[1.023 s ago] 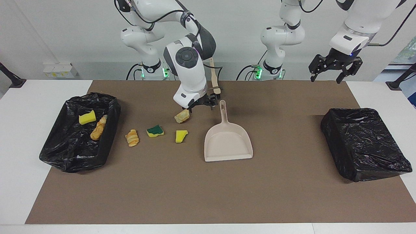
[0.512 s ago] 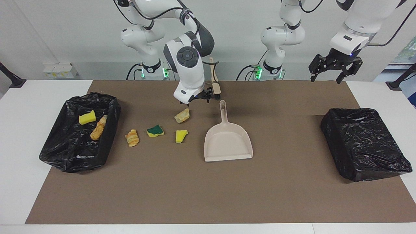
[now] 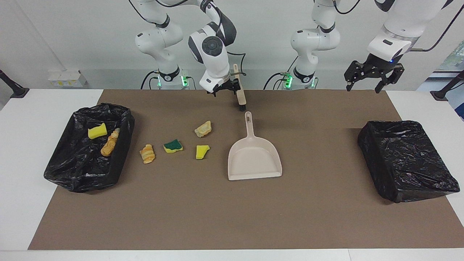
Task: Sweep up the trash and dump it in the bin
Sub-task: 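Set the dustpan down near the pieces and withdraw the right gripper, then grasp the dustpan with the left gripper while the right gripper grabs the brush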
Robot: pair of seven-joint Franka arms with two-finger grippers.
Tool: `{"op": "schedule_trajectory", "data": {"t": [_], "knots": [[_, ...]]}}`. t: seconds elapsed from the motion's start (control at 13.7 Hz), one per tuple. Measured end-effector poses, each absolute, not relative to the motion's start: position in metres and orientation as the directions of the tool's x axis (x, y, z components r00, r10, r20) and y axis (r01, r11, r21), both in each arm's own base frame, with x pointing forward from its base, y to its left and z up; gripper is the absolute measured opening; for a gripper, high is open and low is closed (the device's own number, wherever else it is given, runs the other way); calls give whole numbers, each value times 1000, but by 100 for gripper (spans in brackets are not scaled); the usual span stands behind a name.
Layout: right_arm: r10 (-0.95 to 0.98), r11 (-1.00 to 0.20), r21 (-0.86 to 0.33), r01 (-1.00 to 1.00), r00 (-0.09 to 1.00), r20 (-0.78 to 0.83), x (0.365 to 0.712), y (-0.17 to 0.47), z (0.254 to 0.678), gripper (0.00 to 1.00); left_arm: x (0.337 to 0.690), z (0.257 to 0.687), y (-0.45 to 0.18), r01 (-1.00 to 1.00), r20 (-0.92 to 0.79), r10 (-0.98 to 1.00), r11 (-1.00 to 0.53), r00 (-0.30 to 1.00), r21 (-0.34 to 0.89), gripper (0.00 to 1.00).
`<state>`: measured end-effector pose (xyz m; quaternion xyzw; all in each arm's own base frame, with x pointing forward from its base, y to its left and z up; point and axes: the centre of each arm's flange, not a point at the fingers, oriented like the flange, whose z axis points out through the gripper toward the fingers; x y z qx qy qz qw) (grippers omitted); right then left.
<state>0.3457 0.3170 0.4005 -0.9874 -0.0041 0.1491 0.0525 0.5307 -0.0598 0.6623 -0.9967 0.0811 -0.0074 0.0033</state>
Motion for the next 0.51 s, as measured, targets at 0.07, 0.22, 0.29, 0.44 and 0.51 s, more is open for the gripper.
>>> {"op": "schedule_trajectory", "data": {"t": [0.07,0.22,0.29,0.44,0.51], "knots": [[-7,-995,-90,-36,954,-299,330,322,402,100,531,662,-60,-162,14,-162,-987,987,-8,100],[-71,-994,-55,-91,950,-303,297,334,405,100,531,662,-60,-161,14,-161,-987,987,-8,100],[-79,-995,-42,-96,950,-303,281,343,406,100,531,662,-60,-161,14,-162,-987,987,-8,100],[-54,-997,-43,-69,958,-282,248,364,398,100,530,662,-65,-171,13,-171,-985,985,-7,100],[-24,-998,-54,-40,964,-264,232,373,390,100,529,660,-74,-187,10,-187,-982,982,-7,100]]}}
